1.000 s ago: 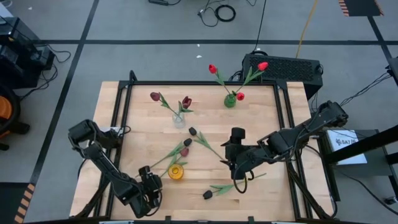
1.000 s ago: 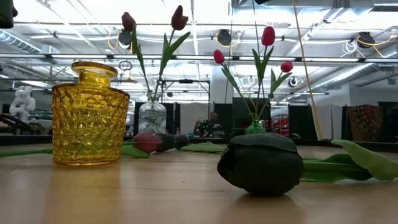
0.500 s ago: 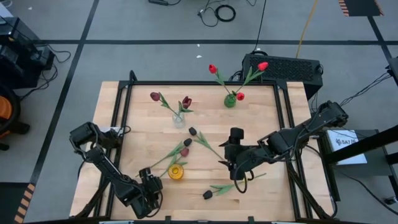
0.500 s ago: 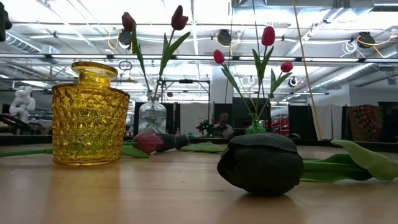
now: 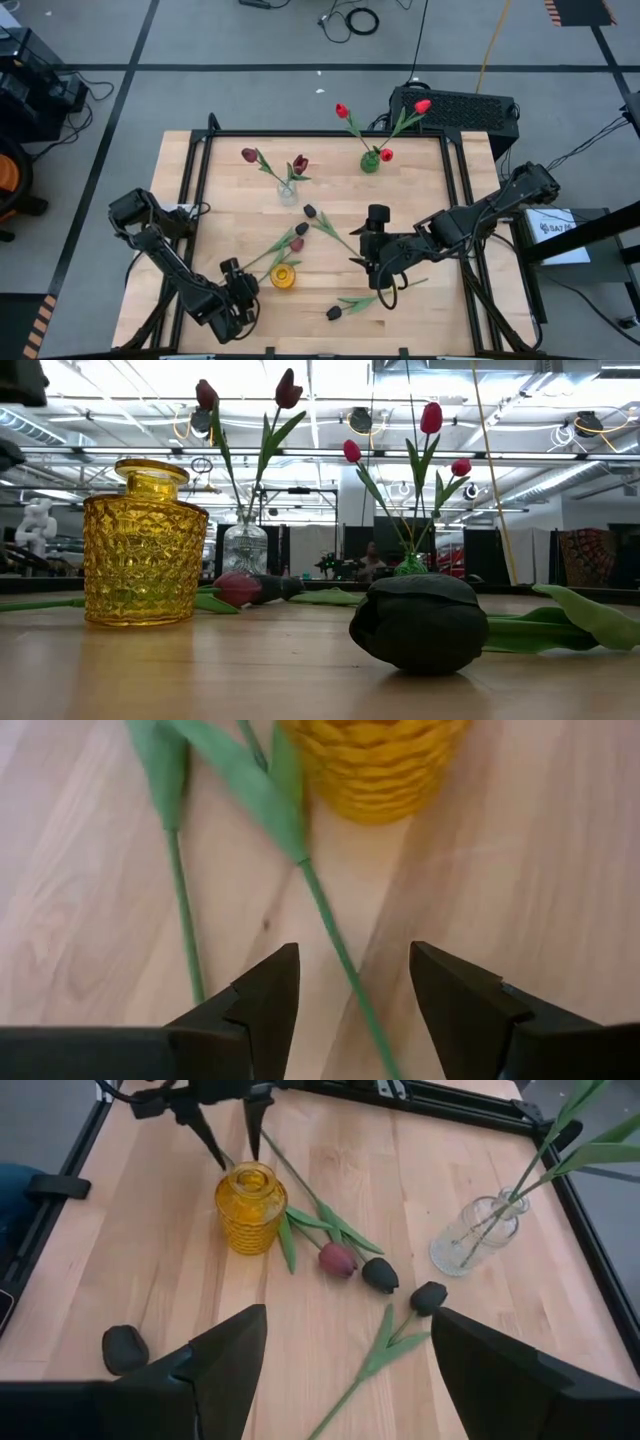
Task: Sort flowers into vase by color
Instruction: Put the dark red tulip into the transparent vase
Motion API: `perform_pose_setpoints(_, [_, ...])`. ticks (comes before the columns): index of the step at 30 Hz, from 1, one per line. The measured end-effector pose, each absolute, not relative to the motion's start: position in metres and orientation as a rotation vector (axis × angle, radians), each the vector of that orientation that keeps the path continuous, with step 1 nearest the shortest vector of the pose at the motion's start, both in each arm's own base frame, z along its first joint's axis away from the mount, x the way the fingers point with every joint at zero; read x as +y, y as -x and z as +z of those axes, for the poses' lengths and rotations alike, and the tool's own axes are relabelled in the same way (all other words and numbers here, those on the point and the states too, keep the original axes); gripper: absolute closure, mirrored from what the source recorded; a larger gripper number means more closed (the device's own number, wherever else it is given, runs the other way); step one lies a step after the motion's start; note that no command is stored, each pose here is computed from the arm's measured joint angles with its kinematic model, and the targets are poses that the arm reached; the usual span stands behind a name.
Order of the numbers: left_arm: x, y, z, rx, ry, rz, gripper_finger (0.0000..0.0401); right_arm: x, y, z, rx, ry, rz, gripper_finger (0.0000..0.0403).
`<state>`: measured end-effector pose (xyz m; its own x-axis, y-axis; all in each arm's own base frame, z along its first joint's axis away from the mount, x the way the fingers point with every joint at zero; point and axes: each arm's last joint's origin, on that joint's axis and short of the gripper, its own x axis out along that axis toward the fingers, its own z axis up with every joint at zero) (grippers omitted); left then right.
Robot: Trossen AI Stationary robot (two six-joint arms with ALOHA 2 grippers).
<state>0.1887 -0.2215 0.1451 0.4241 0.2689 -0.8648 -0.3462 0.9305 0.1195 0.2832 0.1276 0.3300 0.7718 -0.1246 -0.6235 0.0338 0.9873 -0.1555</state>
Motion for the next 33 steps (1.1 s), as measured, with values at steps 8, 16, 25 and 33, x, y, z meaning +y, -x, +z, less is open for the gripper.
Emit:
perform_pose_setpoints(8, [-0.216, -0.184, 0.127, 1.084, 0.186, 0.379, 0.0208, 0.128, -0.283, 0.33, 0.685, 0.139, -0.085, 0.0127])
perform_pose_setpoints(16, [-0.211, -0.185, 0.122, 1.095, 0.195, 0.38, 0.0299, 0.128, -0.283, 0.33, 0.686, 0.139, -0.085, 0.0127])
perform_pose_setpoints(25, [-0.202, -0.189, 0.122, 1.111, 0.197, 0.42, 0.0389, 0.128, -0.283, 0.33, 0.688, 0.138, -0.082, 0.0127])
perform_pose_setpoints(33, [-0.183, -0.178, 0.145, 1.107, 0.212, 0.544, 0.0396, 0.128, -0.283, 0.33, 0.688, 0.138, -0.081, 0.0127])
